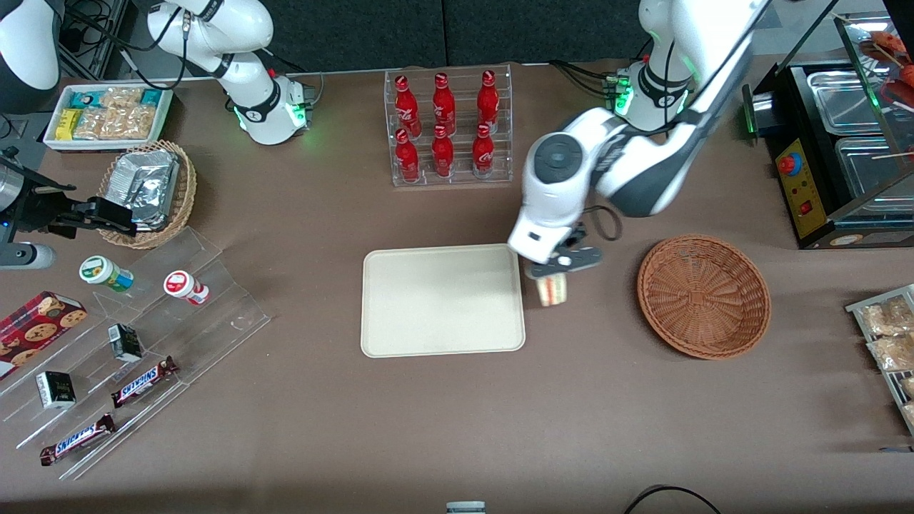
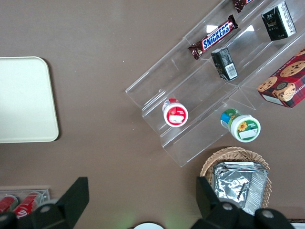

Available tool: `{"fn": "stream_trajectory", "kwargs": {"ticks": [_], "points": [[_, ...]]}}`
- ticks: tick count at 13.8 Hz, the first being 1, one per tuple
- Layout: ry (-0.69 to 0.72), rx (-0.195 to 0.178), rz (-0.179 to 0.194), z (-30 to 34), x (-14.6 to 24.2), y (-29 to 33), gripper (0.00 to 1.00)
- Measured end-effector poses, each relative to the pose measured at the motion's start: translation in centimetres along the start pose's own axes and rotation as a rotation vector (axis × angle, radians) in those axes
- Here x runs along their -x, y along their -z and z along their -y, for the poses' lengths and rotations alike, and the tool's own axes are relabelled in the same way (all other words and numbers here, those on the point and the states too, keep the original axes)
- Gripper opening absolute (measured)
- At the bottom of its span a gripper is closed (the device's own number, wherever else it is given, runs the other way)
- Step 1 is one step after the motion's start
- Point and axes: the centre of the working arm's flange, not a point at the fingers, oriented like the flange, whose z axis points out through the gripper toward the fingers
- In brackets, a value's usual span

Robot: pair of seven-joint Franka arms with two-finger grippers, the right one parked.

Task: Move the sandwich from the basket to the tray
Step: 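Lift the sandwich and carry it with the left gripper over the tray, then lower the sandwich onto the tray and open the left gripper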

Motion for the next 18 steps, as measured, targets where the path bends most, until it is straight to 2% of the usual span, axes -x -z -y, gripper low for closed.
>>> {"fn": "stream_trajectory", "kwargs": {"ticks": [2, 5, 9, 12, 15, 18], "points": [[-0.025, 0.027, -0.013, -2.7, 1.7, -1.8, 0.2], [-0.069, 0.031, -0.012, -5.4, 3.6, -3.4, 0.2], [-0.072, 0.079, -0.004, -8.8, 3.1, -4.1, 0.2], [-0.064, 0.062, -0.02, -10.6, 3.0, -6.3, 0.2], [-0.058, 0.068, -0.012, -11.7, 2.5, -7.9, 0.2], [-0.079, 0.056, -0.03, -12.1, 2.3, -9.0, 0.21]]}}
